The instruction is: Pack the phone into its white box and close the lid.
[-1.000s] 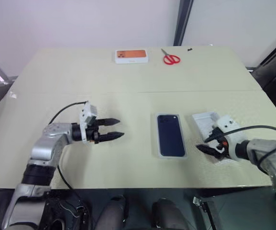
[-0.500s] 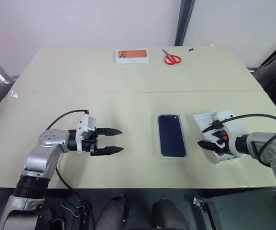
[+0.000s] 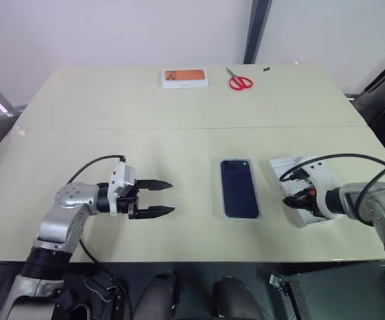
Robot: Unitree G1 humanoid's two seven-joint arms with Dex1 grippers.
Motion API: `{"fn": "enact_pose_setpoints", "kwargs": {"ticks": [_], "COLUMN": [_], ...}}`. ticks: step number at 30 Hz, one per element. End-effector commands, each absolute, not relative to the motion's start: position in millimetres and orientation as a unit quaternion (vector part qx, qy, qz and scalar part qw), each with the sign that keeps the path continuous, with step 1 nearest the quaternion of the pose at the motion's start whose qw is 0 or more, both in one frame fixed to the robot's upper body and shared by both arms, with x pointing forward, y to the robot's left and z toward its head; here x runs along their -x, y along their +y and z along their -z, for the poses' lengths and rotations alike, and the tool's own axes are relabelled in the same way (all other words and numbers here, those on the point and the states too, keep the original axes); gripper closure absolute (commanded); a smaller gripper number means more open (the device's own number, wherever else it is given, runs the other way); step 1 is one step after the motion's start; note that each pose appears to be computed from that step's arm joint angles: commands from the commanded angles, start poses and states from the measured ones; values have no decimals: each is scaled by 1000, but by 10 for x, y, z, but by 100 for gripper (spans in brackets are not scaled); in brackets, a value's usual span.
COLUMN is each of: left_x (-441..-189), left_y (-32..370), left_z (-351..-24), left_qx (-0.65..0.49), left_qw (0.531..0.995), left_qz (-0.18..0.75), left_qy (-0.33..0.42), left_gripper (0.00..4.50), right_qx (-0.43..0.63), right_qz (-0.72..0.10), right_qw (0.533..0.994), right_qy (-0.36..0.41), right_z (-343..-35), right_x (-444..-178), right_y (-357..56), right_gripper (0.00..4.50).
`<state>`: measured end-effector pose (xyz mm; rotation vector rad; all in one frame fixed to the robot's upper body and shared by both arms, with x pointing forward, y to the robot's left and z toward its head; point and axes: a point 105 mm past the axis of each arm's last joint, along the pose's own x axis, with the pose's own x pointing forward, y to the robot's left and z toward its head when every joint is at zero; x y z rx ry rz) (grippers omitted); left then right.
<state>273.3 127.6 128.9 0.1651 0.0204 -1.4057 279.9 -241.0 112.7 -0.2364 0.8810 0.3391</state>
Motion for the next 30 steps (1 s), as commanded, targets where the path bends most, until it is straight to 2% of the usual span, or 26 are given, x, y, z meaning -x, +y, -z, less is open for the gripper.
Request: {"fn": "enact_pose_setpoints", "kwargs": {"ticks": [1, 11, 14, 18, 21, 24, 30], "left_x": [-2699, -2771, -2814, -2894, -2977, -3051, -3116], "left_y": [1233, 1240, 1246, 1272, 1288, 1309, 1346], "left_z": [-1364, -1398, -1428, -1483, -1568, -1656, -1717], "left_qx": [-88, -88, -82, -65, -43, -19, 7], "left_qw": [755, 766, 773, 786, 801, 816, 834], "left_qz": [650, 636, 629, 615, 596, 576, 550], "left_qy": [-11, -17, -21, -24, -36, -46, -47], "left_gripper": [122, 122, 122, 122, 122, 122, 122], "right_qx": [114, 65, 31, -80, -203, -271, -355], "right_qz": [-154, -109, -145, -236, -298, -353, -423], "right_qw": [885, 919, 937, 946, 921, 889, 823], "right_qy": [424, 373, 316, 206, 147, 111, 134], "right_z": [-1123, -1370, -1584, -2009, -2204, -2324, -2150], "right_x": [-2800, -3044, -3187, -3347, -3393, -3361, -3247], "right_y": [-2409, -2424, -2208, -1743, -1418, -1175, -828], "right_gripper": [447, 447, 447, 447, 447, 447, 447]}}
